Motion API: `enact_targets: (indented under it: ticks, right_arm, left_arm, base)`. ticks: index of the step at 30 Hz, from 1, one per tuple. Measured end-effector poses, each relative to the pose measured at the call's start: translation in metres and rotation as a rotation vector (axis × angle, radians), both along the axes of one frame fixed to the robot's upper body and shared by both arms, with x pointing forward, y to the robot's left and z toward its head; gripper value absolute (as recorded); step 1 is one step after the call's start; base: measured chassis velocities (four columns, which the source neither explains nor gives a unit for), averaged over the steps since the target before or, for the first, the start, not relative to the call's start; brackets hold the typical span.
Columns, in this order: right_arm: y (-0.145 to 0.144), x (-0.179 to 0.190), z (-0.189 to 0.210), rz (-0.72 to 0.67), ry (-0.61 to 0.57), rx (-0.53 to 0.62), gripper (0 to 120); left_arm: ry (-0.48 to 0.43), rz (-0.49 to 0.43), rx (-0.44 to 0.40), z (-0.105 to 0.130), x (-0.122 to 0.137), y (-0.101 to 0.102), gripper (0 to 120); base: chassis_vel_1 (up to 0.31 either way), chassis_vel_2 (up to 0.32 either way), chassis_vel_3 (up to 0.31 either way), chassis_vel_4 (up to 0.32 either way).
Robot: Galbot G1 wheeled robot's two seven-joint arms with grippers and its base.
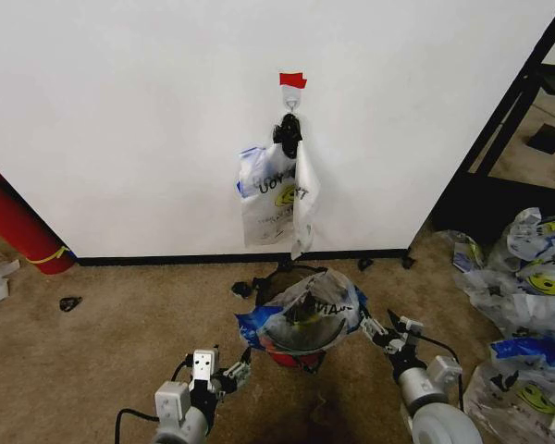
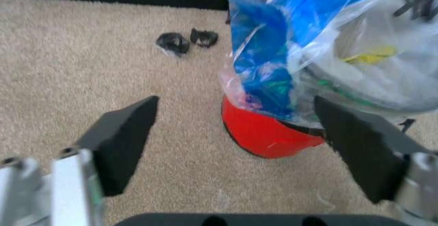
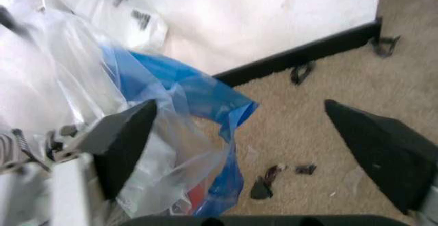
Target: Pick up the garbage bag from the wall and place it over the trash bin.
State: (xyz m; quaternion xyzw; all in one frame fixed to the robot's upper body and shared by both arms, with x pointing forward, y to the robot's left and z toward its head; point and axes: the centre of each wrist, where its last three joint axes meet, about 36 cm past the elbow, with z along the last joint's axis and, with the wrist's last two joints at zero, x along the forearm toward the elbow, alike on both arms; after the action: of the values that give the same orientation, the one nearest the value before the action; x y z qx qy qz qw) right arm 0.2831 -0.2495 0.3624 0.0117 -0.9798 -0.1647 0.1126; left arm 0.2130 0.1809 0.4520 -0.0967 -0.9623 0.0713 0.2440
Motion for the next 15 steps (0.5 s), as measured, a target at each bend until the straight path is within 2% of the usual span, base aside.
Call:
enact_targets:
  ticks: [3,6,7,9,12,14,15]
  right_arm:
    - [-0.002,-0.007,0.002,-0.041,-0.060,-0.021,100]
    - [-0.004,-0.013,0.000,-0.089,-0.156,-0.057,100]
    - [-0.004,-0.013,0.000,-0.089,-0.156,-0.057,100]
    - [-0.005,-0.019,-0.004,-0.116,-0.246,-0.092,100]
    - [-0.007,-0.021,-0.022,-0.107,-0.444,-0.183,100]
    - [-0.009,-0.024,-0.031,-0.085,-0.544,-0.224,100]
    - [-0.009,-0.024,-0.031,-0.085,-0.544,-0.224,100]
  left_arm:
    - [-0.048,0.007,-0.008,0.010,-0.004,0.001,100]
    - [-0.115,0.006,-0.017,0.021,0.007,0.006,100]
    - [-0.115,0.006,-0.017,0.021,0.007,0.006,100]
    - [-0.156,-0.004,-0.070,0.031,0.025,0.009,100]
    - [-0.188,-0.035,-0.163,0.047,0.055,0.016,100]
    - [-0.192,-0.064,-0.171,0.046,0.073,0.017,100]
    - [-0.192,-0.064,-0.171,0.046,0.073,0.017,100]
  base:
    - [0.000,0.000,0.000,0.000]
    - [0.000,0.000,0.000,0.000]
    - [0.000,0.000,0.000,0.000]
    - [0.000,0.000,0.000,0.000]
    - [0.000,0.000,0.000,0.000]
    - [0.000,0.000,0.000,0.000]
    - [0.000,0.000,0.000,0.000]
